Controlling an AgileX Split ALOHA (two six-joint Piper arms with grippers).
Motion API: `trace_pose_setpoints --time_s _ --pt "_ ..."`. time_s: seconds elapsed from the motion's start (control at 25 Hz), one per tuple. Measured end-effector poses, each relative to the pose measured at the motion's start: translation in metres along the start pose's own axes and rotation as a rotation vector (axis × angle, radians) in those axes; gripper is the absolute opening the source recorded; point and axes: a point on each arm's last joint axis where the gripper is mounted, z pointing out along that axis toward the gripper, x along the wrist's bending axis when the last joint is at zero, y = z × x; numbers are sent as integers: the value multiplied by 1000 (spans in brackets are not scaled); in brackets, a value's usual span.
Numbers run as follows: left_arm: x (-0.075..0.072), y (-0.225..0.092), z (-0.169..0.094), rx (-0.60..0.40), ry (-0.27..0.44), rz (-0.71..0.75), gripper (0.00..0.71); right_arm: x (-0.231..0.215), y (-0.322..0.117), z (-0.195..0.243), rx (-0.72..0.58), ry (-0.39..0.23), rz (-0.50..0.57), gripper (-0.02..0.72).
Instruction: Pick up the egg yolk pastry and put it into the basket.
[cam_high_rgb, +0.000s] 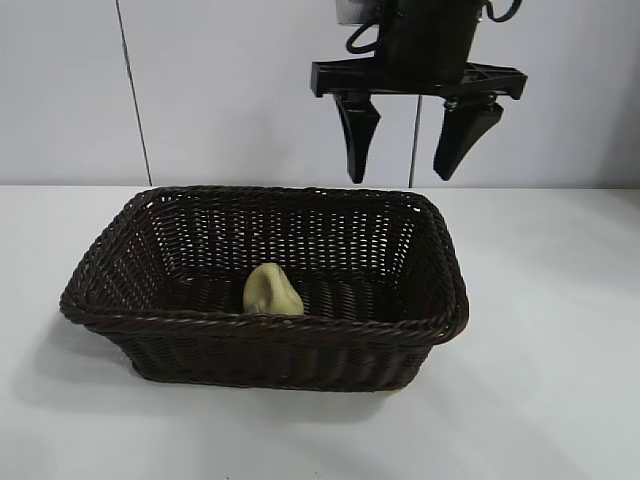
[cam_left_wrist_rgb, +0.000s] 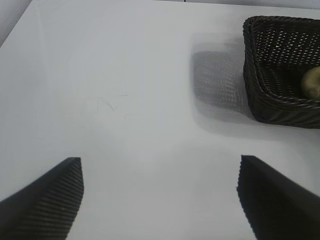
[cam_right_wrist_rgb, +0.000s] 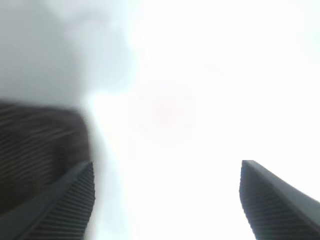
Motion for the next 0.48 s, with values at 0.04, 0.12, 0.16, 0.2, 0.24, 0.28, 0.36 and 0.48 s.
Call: trace_pose_setpoints --time_s 0.04,0.12,0.16,0.2,0.24,0.28,0.36,0.48 --pt "0 0 0 0 0 0 606 -13 2 1 0 -14 22 570" --pt "0 0 0 0 0 0 606 -44 4 3 4 -39 77 570" --pt "0 0 0 0 0 0 606 -58 5 4 6 -47 99 570" --pt "0 0 0 0 0 0 606 -70 5 5 8 -55 116 570" --pt "0 0 0 0 0 0 606 -82 5 6 10 -62 136 570" --pt "0 0 0 0 0 0 606 -94 4 6 12 -68 156 570" --pt "0 0 0 0 0 0 606 -109 3 7 15 -74 188 570" --pt "0 0 0 0 0 0 606 -117 1 7 22 -63 193 570"
